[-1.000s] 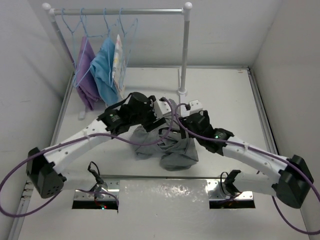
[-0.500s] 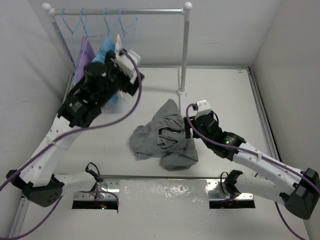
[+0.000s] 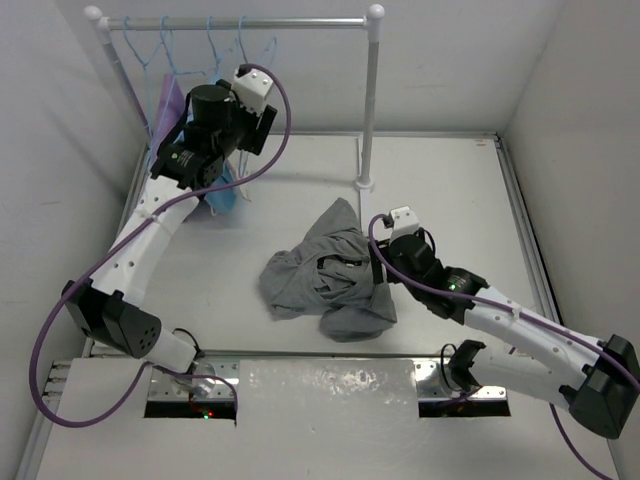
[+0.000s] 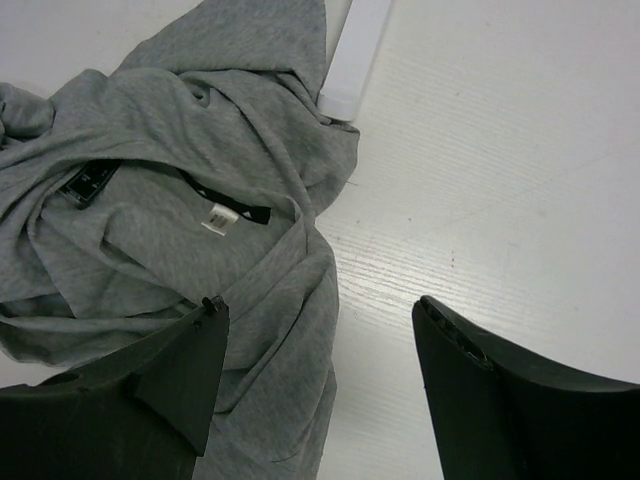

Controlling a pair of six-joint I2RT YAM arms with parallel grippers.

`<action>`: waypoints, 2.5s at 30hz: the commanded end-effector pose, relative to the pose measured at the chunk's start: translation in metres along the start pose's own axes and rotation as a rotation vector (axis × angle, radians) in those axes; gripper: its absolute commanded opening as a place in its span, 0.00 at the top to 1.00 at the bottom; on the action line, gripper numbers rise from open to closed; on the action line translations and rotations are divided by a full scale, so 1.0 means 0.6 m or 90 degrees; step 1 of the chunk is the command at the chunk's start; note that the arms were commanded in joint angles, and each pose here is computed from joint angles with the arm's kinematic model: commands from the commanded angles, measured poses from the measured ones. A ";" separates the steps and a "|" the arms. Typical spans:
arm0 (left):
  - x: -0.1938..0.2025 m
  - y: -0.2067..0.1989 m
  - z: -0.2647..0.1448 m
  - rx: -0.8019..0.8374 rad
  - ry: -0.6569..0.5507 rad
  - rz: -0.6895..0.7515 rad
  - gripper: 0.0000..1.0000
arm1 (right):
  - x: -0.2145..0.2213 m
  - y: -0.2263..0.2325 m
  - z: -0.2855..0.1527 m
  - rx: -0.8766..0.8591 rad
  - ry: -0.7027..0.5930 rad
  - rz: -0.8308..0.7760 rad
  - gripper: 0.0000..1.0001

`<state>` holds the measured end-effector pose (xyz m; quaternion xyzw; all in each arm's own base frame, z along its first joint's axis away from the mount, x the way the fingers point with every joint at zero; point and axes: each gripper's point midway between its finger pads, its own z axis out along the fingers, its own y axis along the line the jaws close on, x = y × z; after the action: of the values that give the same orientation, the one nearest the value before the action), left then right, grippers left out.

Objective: Place the t-shirt on the hanger
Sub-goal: Pick up the hanger from the clothesline.

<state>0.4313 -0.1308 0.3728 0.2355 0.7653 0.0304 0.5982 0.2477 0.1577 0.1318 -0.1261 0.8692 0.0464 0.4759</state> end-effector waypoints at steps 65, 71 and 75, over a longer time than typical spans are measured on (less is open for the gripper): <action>0.111 -0.138 -0.238 0.396 -0.005 0.234 1.00 | -0.139 0.031 -0.132 -0.188 -0.167 -0.161 0.01; 0.148 -0.200 -0.240 0.526 -0.015 0.216 1.00 | -0.223 0.090 -0.175 -0.304 -0.256 -0.181 0.09; 0.162 -0.242 -0.251 0.621 -0.053 0.219 1.00 | -0.261 0.142 -0.186 -0.393 -0.307 -0.171 0.11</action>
<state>0.2458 -0.1642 0.2724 0.5720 0.6797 -0.1788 0.4230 0.2194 0.2177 0.2913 -0.3318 0.7064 0.2139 0.5874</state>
